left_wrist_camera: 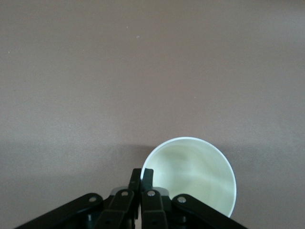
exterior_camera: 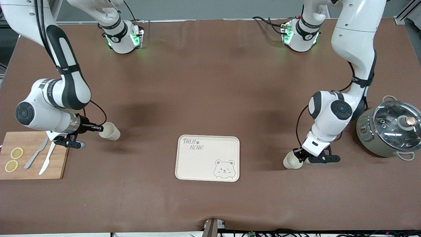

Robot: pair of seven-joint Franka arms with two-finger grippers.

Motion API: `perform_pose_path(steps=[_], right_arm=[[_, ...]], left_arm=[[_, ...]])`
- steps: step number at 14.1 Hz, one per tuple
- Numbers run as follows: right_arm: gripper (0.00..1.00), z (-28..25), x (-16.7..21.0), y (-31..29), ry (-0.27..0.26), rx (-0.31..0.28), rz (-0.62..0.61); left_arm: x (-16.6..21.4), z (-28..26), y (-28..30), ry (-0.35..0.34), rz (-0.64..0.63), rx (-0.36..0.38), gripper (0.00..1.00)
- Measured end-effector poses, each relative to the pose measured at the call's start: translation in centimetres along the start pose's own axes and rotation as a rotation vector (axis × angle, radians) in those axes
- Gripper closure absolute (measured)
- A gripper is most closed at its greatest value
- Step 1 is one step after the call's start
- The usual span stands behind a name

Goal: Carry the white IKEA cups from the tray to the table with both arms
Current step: 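Carry the cups outward and lower them onto the table with both grippers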

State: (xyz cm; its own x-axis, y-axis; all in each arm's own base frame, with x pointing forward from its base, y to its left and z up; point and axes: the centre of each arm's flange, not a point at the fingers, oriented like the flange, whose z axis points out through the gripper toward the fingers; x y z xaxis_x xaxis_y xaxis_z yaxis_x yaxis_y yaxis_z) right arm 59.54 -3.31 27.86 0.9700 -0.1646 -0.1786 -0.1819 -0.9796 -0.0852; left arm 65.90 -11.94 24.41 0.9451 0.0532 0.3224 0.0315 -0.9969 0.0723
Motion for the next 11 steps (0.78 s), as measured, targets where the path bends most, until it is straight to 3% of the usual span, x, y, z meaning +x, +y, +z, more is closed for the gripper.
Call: perform_pose_path(steps=[5,8,9,11], right_arm=[[0.97,0.6,-0.5,5.1,-0.052,0.010,-0.062],[0.97,1.3,-0.9,5.9,-0.067,-0.024,-0.082],[0.97,1.3,-0.9,6.3,-0.067,-0.028,-0.084],[0.97,1.3,-0.9,6.7,-0.065,-0.031,-0.097]], left_arm=[[-0.1,0.4,0.0,0.007,0.001,-0.001,0.97],[-0.2,0.5,0.0,0.008,0.001,-0.001,0.96],[-0.1,0.4,0.0,0.009,0.001,-0.001,0.92],[-0.1,0.4,0.0,0.013,0.001,-0.002,0.72]])
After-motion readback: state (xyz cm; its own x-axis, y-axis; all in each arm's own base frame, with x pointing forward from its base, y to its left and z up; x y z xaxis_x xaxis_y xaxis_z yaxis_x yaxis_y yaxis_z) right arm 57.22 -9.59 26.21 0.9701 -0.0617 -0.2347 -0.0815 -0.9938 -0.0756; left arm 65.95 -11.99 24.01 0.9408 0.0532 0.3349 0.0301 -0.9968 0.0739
